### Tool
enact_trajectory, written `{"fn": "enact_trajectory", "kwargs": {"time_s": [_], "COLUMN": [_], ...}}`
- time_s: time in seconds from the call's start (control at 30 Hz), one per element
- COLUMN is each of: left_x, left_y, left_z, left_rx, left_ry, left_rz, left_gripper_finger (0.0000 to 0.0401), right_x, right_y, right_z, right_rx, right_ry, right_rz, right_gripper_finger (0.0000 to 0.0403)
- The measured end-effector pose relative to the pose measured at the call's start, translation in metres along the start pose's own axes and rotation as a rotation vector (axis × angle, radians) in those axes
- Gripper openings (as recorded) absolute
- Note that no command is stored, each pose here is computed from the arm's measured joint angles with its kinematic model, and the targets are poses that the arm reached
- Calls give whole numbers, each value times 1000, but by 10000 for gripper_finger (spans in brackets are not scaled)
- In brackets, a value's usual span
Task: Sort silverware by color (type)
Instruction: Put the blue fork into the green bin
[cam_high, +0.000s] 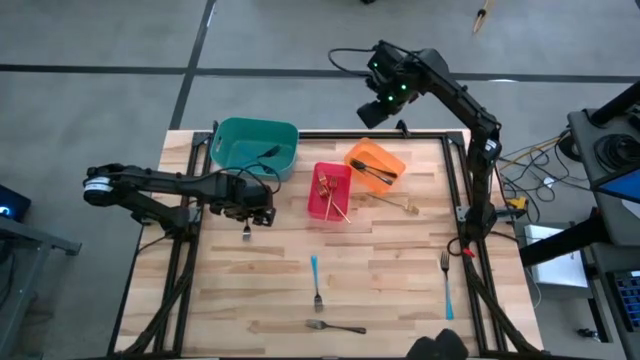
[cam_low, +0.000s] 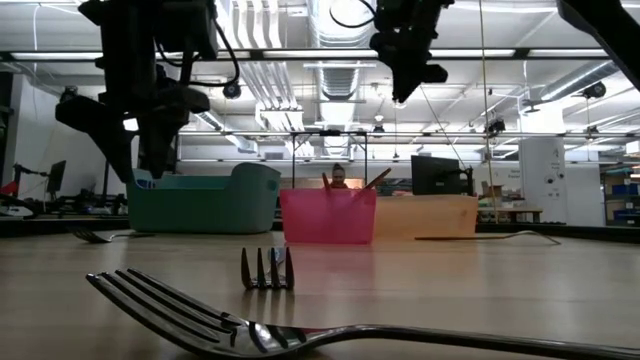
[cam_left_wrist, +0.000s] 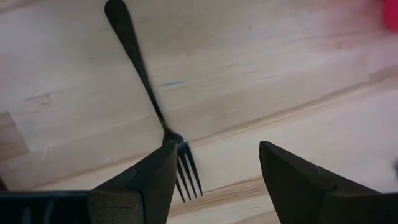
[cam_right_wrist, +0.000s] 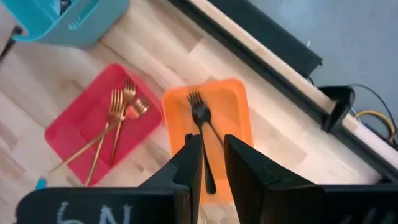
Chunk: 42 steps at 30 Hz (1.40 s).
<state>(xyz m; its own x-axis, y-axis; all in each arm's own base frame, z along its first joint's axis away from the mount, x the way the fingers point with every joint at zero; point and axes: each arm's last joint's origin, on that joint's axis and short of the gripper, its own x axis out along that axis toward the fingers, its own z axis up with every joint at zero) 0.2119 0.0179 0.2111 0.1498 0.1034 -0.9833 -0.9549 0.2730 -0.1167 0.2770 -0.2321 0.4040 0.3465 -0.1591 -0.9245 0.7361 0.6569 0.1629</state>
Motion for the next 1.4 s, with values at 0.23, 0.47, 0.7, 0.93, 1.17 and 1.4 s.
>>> {"fn": "enact_trajectory", "kwargs": {"time_s": [0.23,0.47,0.7,0.93,1.17,1.4], "left_x": [0,-9,-25,-33,-36,-46], "left_y": [0,-3,-11,-15,-16,-14], "left_z": [-1,-12,-24,-26,-25,-31], "left_rx": [29,132,222,317,420,459], "left_ry": [-1,88,98,88,75,56], "left_rz": [2,-18,-33,-61,-74,-113], "left_gripper_finger": [207,207,207,207,207,207], "right_x": [0,0,3,-1,15,41], "right_y": [18,36,62,70,65,50], "right_z": [-4,-10,-21,-57,-88,-123], "right_rx": [6,4,-81,-52,85,208], "right_ry": [3,37,66,138,111,231], "right_rz": [27,119,140,130,118,41], "right_gripper_finger": [59,59,58,58,58,58]}}
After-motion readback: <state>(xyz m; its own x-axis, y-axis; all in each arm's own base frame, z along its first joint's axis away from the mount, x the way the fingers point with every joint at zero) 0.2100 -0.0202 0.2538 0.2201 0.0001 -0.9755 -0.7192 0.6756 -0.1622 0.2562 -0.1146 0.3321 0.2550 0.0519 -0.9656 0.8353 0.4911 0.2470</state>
